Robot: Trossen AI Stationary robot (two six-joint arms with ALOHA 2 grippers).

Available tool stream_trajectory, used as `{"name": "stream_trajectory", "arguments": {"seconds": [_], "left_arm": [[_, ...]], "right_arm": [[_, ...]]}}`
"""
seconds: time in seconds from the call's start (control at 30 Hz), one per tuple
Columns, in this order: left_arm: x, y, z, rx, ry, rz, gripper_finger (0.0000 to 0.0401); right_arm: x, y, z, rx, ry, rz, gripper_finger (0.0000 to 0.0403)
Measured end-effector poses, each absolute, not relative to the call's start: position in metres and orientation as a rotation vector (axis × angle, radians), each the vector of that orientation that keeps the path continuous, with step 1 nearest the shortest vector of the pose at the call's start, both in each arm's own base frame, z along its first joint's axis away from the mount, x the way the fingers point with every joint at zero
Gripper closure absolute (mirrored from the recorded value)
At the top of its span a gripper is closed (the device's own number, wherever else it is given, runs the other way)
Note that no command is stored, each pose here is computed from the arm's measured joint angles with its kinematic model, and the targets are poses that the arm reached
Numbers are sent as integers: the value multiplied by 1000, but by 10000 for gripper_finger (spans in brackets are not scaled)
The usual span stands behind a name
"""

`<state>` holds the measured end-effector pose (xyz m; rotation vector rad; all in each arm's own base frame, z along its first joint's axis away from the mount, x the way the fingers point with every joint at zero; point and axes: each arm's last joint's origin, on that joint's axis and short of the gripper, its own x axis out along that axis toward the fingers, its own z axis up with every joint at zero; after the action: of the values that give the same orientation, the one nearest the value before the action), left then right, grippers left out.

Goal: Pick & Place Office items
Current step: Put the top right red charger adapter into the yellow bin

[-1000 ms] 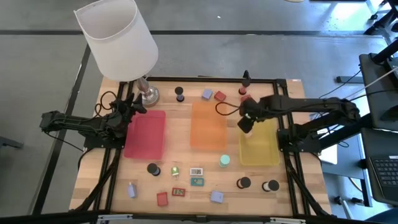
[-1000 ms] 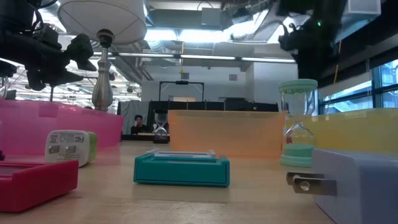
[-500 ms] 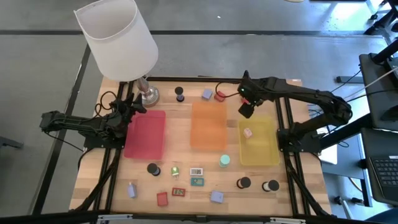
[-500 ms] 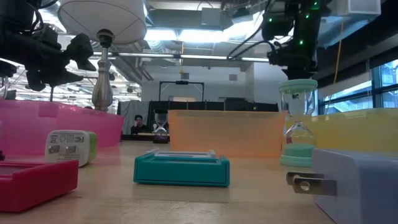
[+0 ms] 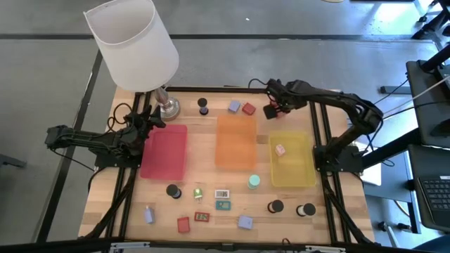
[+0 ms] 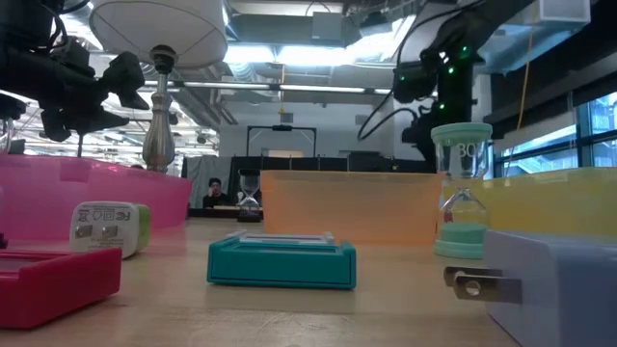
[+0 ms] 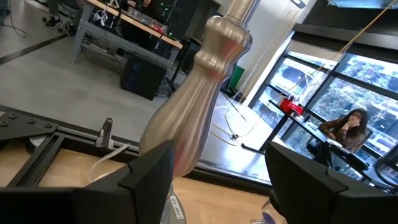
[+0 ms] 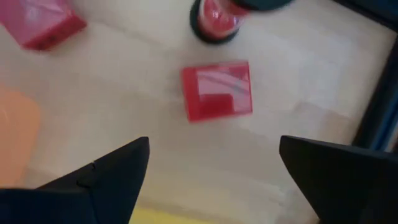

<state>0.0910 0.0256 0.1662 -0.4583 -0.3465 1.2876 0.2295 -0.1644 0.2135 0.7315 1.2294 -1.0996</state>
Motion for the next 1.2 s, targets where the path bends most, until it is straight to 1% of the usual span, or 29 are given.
{"name": "stream_trajectory", "arguments": {"seconds": [0.13, 0.3, 0.47, 0.7, 0.8, 0.9, 1.07, 1.2], "left_arm": [[91, 26, 166, -458, -346, 1288, 155], [91, 26, 166, -457, -346, 1288, 155], [91, 26, 166, -457, -346, 1288, 155], [91, 26, 166, -457, -345, 1288, 155], [91, 26, 166, -457, -346, 1288, 155], [91, 26, 166, -457, -346, 1288, 155], [91, 26, 166, -457, -345, 1288, 155], [91, 26, 166, -456, -345, 1289, 155]], "right_arm": [[231, -174, 203, 704, 1270, -1073, 22], [229, -182, 195, 660, 1332, -1019, 21], [227, -196, 195, 617, 1285, -990, 21], [217, -214, 195, 723, 1209, -944, 21], [214, -217, 195, 766, 1200, -885, 21], [213, -216, 191, 759, 1213, -818, 21], [207, -211, 179, 753, 1255, -834, 21], [208, -211, 179, 734, 1252, -822, 21]]}}
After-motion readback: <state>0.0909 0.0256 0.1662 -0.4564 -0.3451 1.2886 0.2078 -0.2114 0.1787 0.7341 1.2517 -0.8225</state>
